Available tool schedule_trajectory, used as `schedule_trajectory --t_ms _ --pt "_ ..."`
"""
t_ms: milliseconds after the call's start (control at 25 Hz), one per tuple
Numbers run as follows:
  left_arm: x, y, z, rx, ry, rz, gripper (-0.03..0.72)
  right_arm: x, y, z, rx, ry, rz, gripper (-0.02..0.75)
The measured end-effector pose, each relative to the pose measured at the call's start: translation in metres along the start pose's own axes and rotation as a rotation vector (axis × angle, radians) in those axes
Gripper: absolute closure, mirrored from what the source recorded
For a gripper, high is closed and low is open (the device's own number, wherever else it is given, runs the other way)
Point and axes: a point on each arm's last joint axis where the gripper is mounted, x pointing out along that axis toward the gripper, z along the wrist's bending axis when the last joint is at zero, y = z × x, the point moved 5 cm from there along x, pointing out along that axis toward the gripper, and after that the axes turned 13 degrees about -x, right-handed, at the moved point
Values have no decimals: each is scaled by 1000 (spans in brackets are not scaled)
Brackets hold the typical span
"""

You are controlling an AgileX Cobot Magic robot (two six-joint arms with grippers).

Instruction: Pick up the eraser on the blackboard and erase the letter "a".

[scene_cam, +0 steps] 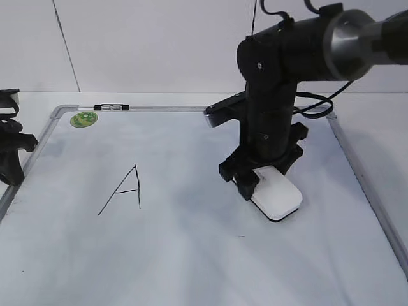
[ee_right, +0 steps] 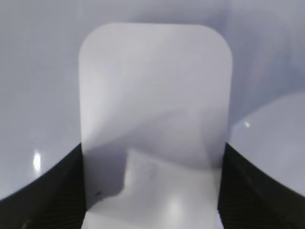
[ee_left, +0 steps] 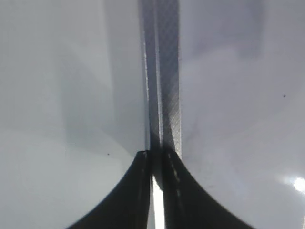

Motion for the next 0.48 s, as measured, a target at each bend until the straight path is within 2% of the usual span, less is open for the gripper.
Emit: schedule_trajectory --t_ms 120,320,480 --pt "0 0 0 0 0 0 645 -20 10 -1 0 -2 12 169" --pt "0 0 0 0 0 0 645 -71 22 -8 32 6 -65 169" --pt "0 0 0 0 0 0 645 -96 35 -21 76 21 -110 169"
